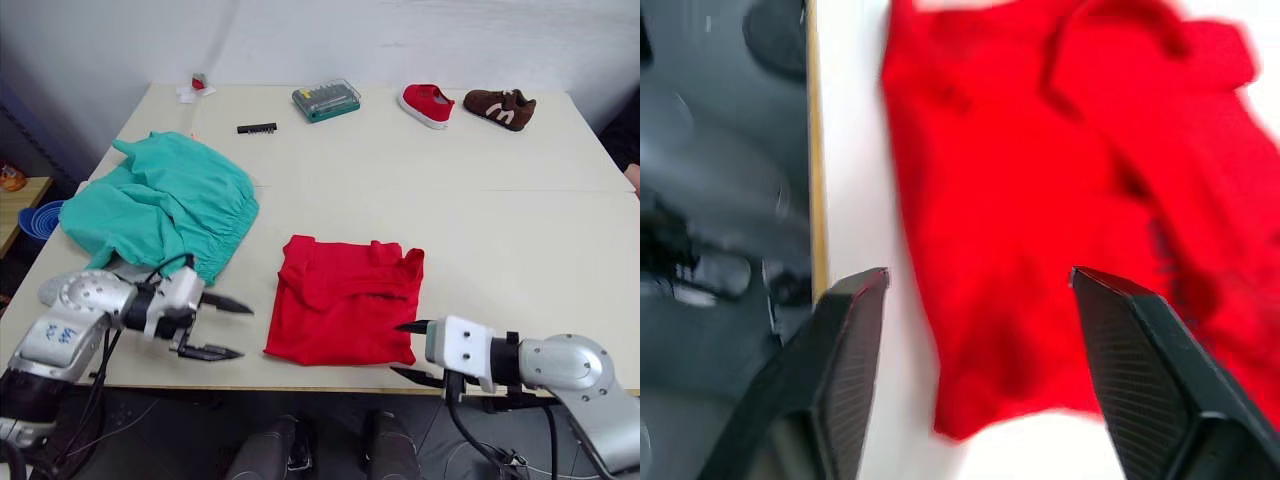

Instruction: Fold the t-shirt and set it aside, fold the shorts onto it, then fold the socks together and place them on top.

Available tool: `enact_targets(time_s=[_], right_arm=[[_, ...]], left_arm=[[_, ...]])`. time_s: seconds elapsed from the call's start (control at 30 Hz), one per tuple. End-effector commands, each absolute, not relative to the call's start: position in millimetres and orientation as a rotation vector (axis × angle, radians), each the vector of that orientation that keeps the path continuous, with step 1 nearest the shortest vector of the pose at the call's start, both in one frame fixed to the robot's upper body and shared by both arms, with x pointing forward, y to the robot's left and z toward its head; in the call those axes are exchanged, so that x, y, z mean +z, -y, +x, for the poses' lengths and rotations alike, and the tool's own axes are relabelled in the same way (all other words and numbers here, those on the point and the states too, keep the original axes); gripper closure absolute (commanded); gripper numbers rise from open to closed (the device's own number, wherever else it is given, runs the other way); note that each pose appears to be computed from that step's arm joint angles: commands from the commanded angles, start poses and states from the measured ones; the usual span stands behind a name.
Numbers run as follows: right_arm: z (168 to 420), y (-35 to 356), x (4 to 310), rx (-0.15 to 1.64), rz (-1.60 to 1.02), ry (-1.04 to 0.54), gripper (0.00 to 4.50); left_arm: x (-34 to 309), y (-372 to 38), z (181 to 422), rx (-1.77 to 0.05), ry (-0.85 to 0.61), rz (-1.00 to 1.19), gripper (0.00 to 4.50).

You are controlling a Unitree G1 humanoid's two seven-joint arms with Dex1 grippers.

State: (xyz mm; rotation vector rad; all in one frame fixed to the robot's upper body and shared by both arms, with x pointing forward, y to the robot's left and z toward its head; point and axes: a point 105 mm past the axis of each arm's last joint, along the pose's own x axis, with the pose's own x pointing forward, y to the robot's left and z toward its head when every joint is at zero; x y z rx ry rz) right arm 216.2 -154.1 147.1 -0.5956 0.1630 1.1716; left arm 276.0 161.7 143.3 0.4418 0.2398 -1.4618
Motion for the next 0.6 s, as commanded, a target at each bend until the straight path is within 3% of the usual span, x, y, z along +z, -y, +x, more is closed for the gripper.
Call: enact_targets(time_s=[0.03,0.23,0.4,0.6], right_arm=[[228.2,149.5,169.5,1.115,-0.48,-0.106,1.65],[235.9,130.0,180.1,1.11,-0.342,-0.07,1.65],[235.1,126.2,165.5,1.11,-0.402,-0.105,1.65],[234.1,128.3,164.0,1.083,-0.397,-0.108,1.65]], left_arm=[[161.1,-147.9,291.4,-1.449,-0.135,0.467,0.73],[171.6,-103.1,309.8,-1.505,0.015,0.631,0.73],[177.4,-70.9,322.8,-1.526,0.128,0.747,0.73],[165.2,-61.5,317.8,-1.65,0.107,0.851,0.73]])
